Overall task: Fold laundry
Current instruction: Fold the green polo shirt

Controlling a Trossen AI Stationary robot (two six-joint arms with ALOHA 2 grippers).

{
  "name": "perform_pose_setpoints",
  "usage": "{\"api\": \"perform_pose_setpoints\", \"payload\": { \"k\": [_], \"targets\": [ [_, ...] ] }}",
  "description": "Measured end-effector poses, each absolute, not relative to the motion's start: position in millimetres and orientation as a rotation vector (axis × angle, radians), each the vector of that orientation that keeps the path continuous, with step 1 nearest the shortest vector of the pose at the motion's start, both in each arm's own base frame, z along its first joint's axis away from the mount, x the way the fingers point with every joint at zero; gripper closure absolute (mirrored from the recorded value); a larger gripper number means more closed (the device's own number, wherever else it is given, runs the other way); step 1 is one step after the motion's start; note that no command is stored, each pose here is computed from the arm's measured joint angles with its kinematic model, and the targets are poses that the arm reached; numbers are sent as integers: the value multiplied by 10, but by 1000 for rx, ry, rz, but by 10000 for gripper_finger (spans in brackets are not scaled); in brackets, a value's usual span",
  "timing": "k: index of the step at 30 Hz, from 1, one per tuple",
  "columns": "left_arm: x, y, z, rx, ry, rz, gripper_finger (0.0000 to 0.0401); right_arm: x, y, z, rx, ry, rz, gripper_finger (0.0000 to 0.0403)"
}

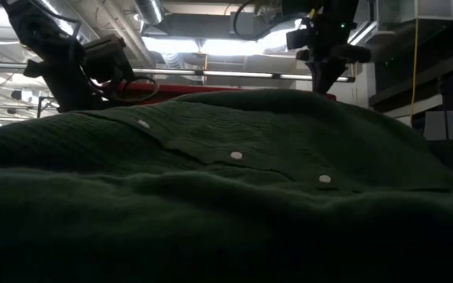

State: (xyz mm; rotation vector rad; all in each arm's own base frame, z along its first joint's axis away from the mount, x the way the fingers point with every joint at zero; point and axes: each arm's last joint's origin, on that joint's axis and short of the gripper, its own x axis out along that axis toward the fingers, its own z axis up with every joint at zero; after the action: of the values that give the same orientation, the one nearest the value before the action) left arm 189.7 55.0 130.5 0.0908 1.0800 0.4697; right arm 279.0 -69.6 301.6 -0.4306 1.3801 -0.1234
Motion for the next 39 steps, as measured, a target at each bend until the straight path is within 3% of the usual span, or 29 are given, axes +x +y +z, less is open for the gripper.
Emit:
{"api": "perform_pose_setpoints", "payload": {
  "k": [3,5,13,23,28,39],
  "targets": [
    [1892,566,1305,76,1078,482,372,2786,-704,3018,-439,1388,-155,402],
    [1891,571,1304,56,1075,475,391,2782,-706,3017,-441,1393,-159,402],
    [1890,572,1307,7,1065,473,397,2777,-705,3016,-440,1399,-167,402],
    [1997,619,1499,-65,1024,594,400,2601,-728,3020,-455,1564,-424,402],
    [2057,638,1592,-60,997,610,400,2577,-727,3023,-451,1580,-455,402],
    [2012,651,1703,-3,1125,686,401,2546,-719,3021,-388,1589,-506,402]
  ]
}}
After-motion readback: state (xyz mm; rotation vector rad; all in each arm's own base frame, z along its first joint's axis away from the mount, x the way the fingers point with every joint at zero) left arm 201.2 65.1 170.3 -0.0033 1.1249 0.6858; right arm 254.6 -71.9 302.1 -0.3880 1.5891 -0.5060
